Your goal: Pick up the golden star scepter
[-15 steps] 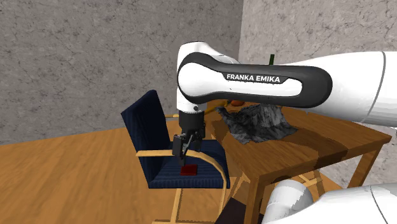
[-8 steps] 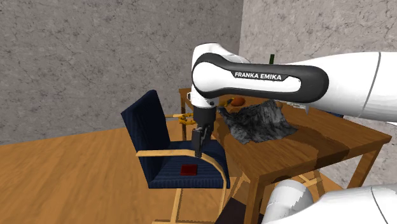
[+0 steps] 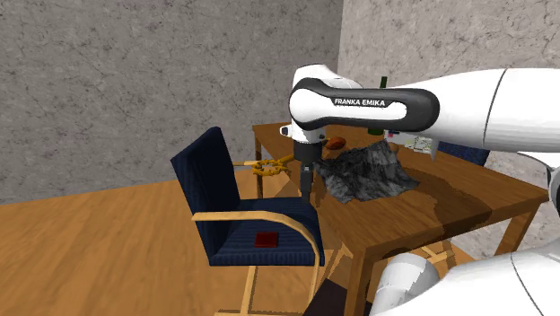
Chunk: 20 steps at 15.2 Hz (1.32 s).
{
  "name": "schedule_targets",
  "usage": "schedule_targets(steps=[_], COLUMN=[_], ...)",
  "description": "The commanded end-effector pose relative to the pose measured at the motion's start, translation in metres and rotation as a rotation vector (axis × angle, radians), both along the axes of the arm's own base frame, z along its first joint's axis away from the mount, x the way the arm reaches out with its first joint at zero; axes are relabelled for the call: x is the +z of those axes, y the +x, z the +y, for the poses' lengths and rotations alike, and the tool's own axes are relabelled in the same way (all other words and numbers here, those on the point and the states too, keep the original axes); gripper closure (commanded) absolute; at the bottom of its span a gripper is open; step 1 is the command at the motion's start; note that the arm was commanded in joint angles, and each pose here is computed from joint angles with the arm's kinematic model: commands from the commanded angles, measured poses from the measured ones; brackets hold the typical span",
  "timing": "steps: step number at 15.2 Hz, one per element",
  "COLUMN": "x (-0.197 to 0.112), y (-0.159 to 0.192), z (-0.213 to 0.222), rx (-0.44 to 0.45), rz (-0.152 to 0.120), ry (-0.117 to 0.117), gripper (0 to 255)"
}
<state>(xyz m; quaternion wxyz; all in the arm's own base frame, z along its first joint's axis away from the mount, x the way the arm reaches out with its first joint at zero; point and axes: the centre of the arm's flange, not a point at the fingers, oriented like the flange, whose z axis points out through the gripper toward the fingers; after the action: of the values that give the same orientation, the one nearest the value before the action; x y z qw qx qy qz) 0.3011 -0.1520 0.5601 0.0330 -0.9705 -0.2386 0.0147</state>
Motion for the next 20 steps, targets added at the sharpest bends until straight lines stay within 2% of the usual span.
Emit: schedule_targets(steps=[1,10,20], x=[0.001,-0.001,-0.001], y=[0.005,0.048,0.125], z=[-0.026,-0.131,-0.23], rx=[0.063,0.326,0.618], rz=[0.0,-0.002,-0.005], ry=[-0.006,-0.031,-0.057], gripper=[0,0,0])
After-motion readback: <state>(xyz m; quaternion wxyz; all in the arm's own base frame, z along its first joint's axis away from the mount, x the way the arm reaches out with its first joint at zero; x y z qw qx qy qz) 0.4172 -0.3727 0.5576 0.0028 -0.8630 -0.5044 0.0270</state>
